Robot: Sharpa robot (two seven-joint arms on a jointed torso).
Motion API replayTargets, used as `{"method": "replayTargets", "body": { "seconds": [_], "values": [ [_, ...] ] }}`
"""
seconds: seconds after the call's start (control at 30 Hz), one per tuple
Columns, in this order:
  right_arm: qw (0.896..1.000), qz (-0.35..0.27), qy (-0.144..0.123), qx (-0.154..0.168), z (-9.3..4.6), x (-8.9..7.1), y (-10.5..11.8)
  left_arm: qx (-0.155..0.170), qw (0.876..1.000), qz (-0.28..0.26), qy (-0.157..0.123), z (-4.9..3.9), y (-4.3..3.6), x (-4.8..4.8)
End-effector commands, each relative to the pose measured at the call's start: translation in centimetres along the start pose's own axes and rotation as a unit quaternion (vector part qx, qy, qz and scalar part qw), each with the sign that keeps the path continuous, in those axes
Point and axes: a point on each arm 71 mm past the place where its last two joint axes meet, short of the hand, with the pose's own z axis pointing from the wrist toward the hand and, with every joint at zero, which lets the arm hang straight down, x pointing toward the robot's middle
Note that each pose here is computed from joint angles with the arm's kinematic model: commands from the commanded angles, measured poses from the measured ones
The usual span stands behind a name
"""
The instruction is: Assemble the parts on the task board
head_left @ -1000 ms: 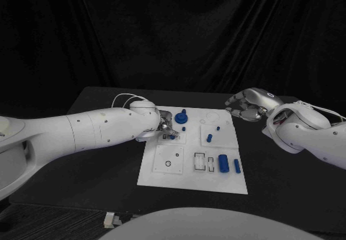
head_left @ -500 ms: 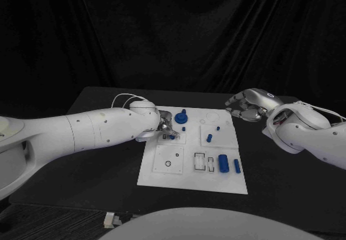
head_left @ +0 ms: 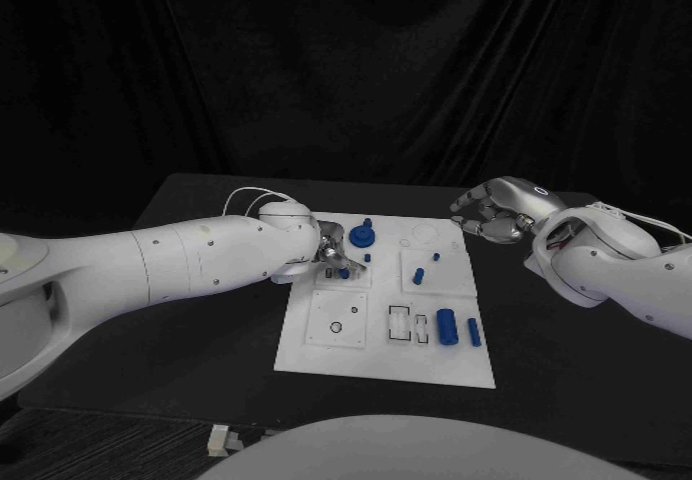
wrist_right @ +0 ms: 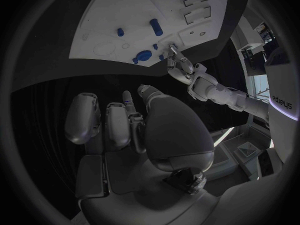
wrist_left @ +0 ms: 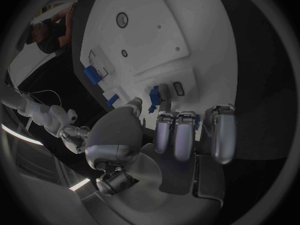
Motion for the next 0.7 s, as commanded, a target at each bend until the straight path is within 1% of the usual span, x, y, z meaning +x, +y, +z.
{"method": "replayTargets", "body": {
  "seconds": [0.03, 0.7],
  "values": [
    [1.0, -0.001, 0.003, 0.009, -0.05, 0.12, -0.19, 0.0, 1.0, -0.001, 0.003, 0.06, 0.1, 0.35],
    [1.0, -0.001, 0.005, 0.013, -0.05, 0.14, -0.35, 0.004, 1.0, -0.005, -0.004, 0.02, 0.21, 0.26]
  ]
}}
